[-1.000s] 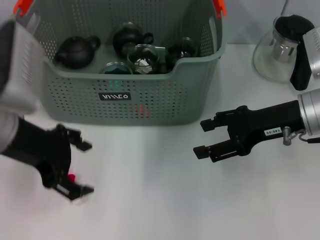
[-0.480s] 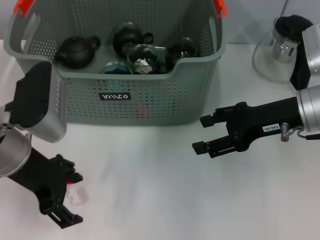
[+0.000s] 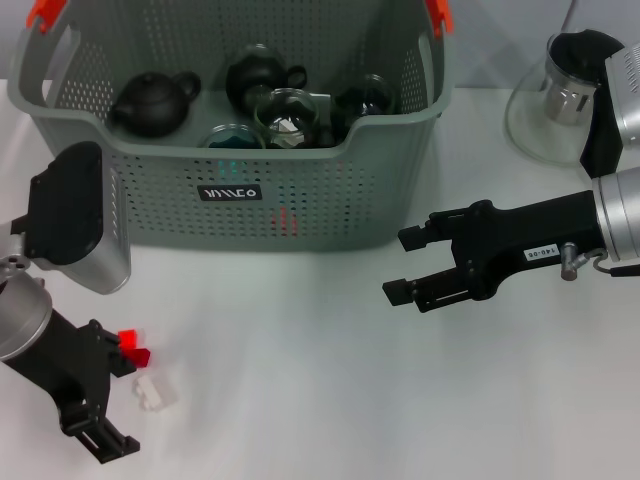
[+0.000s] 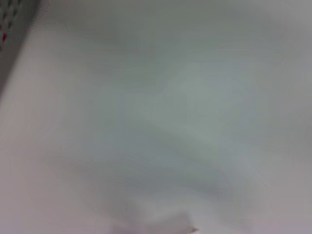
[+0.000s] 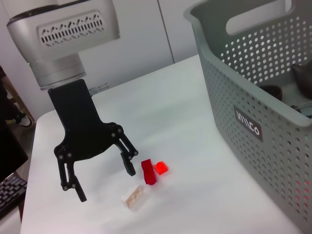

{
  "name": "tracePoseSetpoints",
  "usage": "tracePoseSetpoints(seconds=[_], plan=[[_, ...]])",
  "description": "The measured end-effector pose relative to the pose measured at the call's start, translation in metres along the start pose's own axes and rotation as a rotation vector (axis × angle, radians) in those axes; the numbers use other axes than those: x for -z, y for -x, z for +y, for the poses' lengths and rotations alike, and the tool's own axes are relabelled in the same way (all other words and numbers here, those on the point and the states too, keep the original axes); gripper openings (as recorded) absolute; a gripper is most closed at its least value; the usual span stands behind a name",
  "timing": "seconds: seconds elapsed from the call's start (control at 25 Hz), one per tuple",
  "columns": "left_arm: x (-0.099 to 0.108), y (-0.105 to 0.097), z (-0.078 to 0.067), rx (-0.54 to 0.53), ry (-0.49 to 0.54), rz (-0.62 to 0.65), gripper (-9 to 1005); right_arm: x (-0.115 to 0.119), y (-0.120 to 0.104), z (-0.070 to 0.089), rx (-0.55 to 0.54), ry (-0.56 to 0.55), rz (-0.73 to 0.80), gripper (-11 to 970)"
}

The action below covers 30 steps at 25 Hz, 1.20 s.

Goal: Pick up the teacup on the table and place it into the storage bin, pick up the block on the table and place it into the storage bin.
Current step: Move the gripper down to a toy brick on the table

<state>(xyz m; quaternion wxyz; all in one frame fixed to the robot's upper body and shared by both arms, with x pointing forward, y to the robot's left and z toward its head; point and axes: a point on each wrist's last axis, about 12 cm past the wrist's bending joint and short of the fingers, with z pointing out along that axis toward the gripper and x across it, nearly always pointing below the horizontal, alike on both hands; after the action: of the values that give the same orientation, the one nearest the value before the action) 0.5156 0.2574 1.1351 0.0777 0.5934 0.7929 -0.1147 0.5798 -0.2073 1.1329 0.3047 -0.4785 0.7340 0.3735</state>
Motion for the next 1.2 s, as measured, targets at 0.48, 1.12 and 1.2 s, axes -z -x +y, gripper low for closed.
tracePoseSetpoints(seconds=[0.48, 1.12, 1.2], plan=[[-0.006, 0.0, 0.002, 0.043, 0.01, 0.052, 931, 0.0, -0.001, 0.0, -0.001, -0.002, -0.002, 866], [-0.019, 0.007, 0.007, 0.043, 0.001, 0.094, 929, 0.001, -0.004, 0.001, -0.008, -0.001, -0.003, 866], [-0.02, 0.008, 0.007, 0.039, 0.0, 0.096, 929, 0.001, -0.004, 0.001, -0.008, -0.001, -0.003, 866]])
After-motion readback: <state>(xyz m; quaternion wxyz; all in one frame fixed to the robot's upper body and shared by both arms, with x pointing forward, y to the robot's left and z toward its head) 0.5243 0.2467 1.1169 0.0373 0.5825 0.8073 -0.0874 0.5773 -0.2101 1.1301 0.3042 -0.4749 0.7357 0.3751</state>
